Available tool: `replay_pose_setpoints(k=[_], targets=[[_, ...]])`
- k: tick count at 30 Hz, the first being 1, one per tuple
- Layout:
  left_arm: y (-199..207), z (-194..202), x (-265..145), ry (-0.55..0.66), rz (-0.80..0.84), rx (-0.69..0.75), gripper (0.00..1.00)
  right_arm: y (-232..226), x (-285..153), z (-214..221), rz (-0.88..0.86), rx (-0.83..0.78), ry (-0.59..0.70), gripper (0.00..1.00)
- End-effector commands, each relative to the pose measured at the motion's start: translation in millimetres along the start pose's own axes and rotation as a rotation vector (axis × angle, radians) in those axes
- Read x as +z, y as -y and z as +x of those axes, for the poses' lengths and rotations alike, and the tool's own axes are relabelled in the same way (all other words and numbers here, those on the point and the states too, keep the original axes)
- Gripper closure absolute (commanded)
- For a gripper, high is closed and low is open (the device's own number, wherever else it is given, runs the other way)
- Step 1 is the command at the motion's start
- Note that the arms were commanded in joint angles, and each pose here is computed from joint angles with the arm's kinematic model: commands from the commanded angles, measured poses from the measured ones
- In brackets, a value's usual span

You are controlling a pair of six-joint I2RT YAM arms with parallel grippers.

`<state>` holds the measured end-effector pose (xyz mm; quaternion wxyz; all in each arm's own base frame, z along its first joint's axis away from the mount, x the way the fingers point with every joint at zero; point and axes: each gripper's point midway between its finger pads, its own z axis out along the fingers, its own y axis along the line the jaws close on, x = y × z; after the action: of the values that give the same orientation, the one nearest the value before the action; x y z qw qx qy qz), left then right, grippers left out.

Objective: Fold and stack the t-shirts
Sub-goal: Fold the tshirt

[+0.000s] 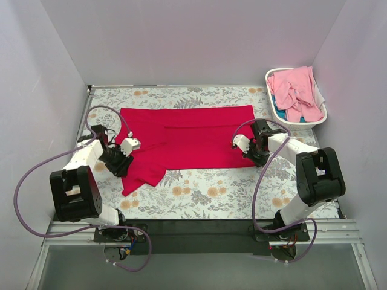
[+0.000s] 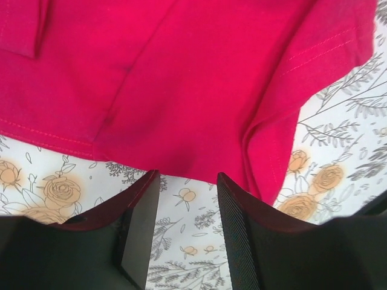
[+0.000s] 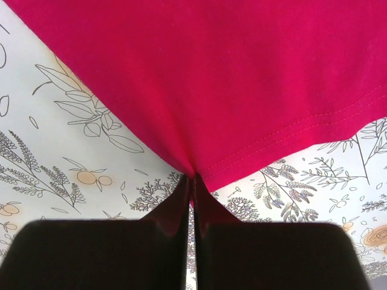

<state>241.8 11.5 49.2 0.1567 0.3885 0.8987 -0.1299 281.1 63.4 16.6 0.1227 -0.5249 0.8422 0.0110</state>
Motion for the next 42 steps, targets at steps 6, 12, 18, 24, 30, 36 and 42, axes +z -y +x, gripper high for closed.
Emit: replay_pose_setpoints(k=[6,12,18,24,30,36,42], targets=[[-14,3,16,0.014,-0.080,0.199,0.54,-4,2,11,-0.036,0.003,-0.051,0.99],[-8,18,35,-0.020,-0.073,0.240,0.55,-4,1,10,-0.045,0.010,-0.052,0.99],[-3,39,44,-0.091,-0.061,0.255,0.84,-8,3,12,-0.057,0.015,-0.057,0.99],[4,36,31,-0.089,-0.061,0.211,1.00,-7,-4,12,-0.039,0.016,-0.045,0.99],[19,31,0,-0.077,-0.071,0.211,1.00,-11,-23,14,-0.012,0.018,-0.012,0.99],[23,10,-30,-0.017,-0.088,0.172,1.00,-11,-47,15,0.029,0.023,0.039,0.99],[1,-24,-47,0.048,-0.086,0.088,1.00,19,-63,3,0.078,0.031,0.068,0.99]])
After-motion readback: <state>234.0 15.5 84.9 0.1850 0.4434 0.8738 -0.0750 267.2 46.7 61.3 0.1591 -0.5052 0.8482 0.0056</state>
